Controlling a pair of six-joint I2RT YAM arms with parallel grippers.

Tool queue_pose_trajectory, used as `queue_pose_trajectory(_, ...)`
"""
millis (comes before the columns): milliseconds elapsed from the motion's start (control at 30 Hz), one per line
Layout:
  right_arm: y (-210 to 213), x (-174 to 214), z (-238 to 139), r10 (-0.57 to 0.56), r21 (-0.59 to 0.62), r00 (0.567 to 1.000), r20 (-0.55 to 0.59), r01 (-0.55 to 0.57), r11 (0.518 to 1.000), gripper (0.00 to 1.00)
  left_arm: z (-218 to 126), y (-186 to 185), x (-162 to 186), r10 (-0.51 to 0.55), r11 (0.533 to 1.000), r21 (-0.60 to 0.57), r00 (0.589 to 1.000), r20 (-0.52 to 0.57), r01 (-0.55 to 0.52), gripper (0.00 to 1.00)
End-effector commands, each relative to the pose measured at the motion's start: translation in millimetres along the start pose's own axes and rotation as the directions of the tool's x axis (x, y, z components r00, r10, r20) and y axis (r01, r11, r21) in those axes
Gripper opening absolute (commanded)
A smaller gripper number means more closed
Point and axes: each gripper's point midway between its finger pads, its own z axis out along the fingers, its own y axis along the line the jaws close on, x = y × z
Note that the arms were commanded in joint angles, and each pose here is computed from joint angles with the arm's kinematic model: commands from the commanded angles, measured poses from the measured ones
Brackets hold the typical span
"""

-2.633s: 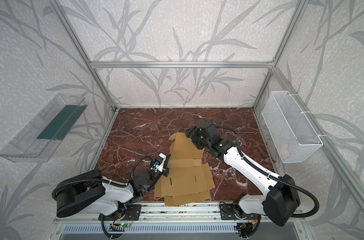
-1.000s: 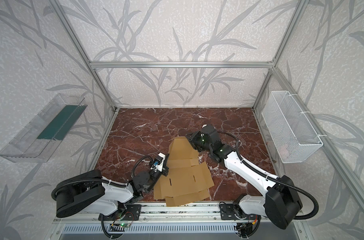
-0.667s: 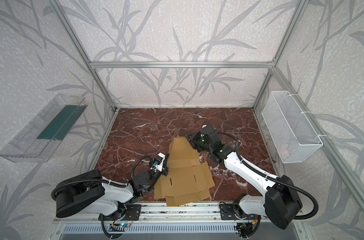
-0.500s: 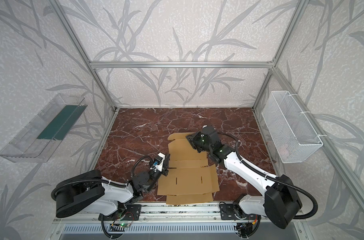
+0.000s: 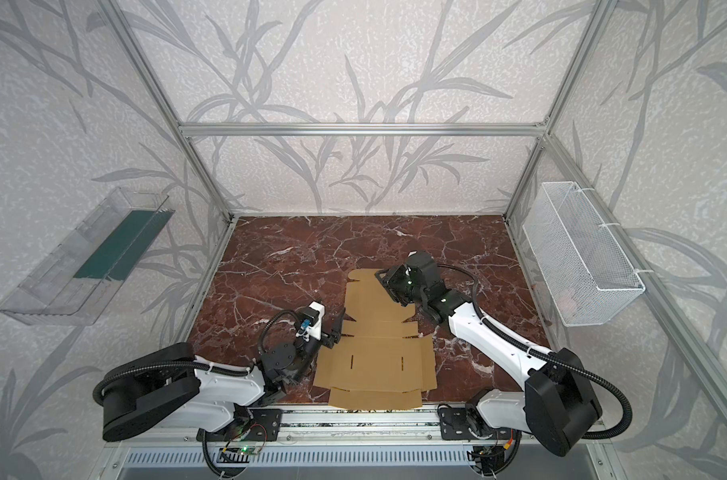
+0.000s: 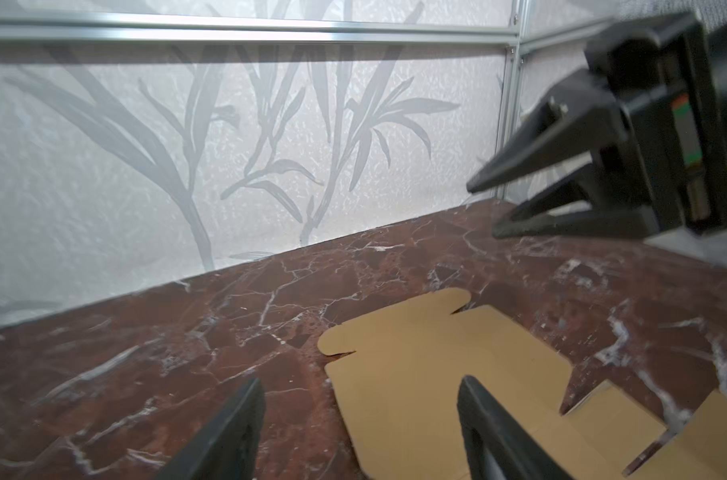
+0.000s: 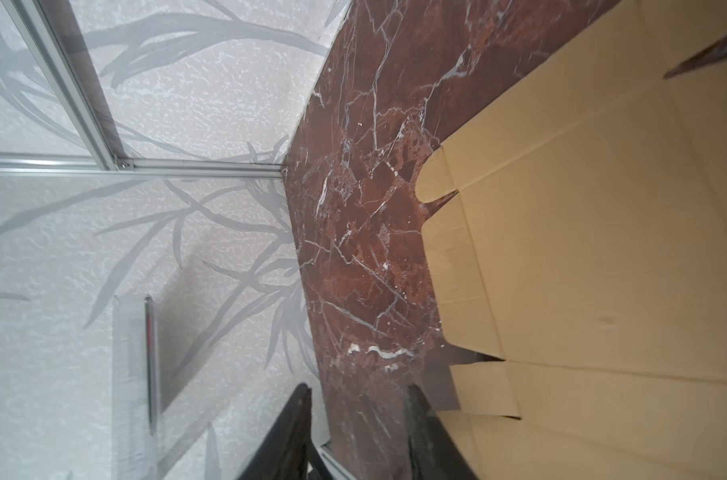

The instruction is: Fold the paper box

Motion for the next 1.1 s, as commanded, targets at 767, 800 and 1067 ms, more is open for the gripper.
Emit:
queue_pose_trajectory(767, -58.0, 19.7, -38.1, -0.393, 0.029, 0.915, -0.089, 0.397, 0.917, 0.61, -89.2, 37.4, 73.9, -0.509, 0.844, -0.166, 0.664, -0.548, 0.51, 0.76)
queue_pose_trajectory(800, -58.5, 20.6, -36.7, -0.389, 0.024, 0.917, -0.093, 0.393, 0.919, 0.61, -92.0, 33.2, 76.6, -0.52, 0.831, -0.159, 0.644, -0.561, 0.533, 0.76)
queue_pose_trajectory(1067, -55.8, 21.6, -34.7, -0.393, 0.006, 0.915, -0.097, 0.395, 0.919, 0.6, -112.8, -1.1, 121.5, -0.557, 0.749, -0.22, 0.412, -0.721, 0.625, 0.62)
